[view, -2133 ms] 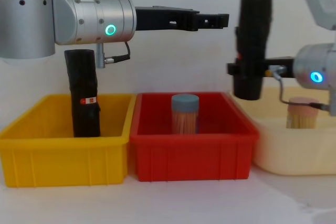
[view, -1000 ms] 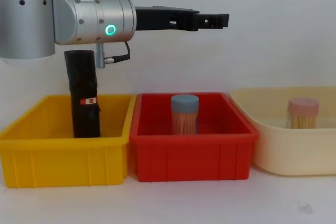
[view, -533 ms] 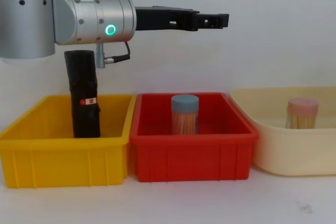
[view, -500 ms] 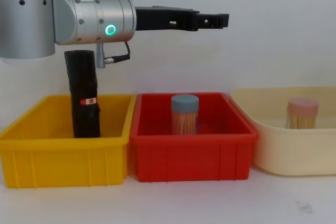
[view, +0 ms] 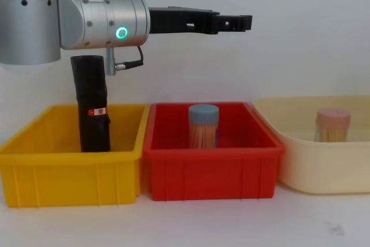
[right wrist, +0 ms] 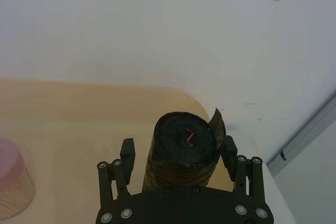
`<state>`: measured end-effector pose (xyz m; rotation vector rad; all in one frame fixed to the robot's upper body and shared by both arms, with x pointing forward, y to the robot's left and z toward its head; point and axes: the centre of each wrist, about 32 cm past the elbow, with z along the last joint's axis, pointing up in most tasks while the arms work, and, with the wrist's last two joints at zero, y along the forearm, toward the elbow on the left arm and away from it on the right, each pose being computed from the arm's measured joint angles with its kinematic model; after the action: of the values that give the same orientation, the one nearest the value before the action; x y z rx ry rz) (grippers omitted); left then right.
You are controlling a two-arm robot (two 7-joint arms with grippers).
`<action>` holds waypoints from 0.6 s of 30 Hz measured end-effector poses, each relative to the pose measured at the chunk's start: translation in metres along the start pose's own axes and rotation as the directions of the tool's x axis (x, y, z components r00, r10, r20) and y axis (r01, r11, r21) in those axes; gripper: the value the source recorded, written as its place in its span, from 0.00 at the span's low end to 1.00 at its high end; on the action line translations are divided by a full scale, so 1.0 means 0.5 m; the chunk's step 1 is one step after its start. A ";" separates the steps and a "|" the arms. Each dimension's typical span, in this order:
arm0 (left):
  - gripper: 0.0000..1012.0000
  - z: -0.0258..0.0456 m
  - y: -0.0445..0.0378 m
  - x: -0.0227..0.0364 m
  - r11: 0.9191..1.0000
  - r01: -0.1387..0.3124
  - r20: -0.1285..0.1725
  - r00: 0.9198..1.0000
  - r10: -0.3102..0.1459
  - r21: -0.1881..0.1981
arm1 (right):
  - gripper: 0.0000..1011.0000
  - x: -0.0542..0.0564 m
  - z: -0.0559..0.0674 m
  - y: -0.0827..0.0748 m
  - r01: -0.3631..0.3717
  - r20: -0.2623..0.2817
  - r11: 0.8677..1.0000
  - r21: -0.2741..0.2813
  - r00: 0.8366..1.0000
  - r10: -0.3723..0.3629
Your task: Pick up the garbage bag with the one hand and transfer it to the other hand.
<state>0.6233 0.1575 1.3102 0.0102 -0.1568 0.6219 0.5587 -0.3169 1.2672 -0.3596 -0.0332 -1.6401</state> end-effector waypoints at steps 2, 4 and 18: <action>0.99 0.000 0.000 0.000 1.000 0.000 0.000 1.000 0.000 0.000 | 0.99 0.000 0.003 -0.007 0.006 -0.001 1.000 0.007 1.000 -0.006; 0.99 0.000 0.000 0.000 1.000 0.000 0.000 1.000 0.000 0.000 | 0.99 0.000 0.005 -0.011 0.010 -0.002 1.000 0.009 1.000 -0.010; 0.99 0.000 0.000 0.000 1.000 0.000 0.000 1.000 0.000 0.000 | 0.99 0.002 0.003 -0.063 0.048 -0.004 0.999 -0.016 0.999 -0.048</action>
<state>0.6233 0.1575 1.3102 0.0102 -0.1567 0.6218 0.5284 -0.3142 1.2748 -0.3701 -0.0253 -1.6899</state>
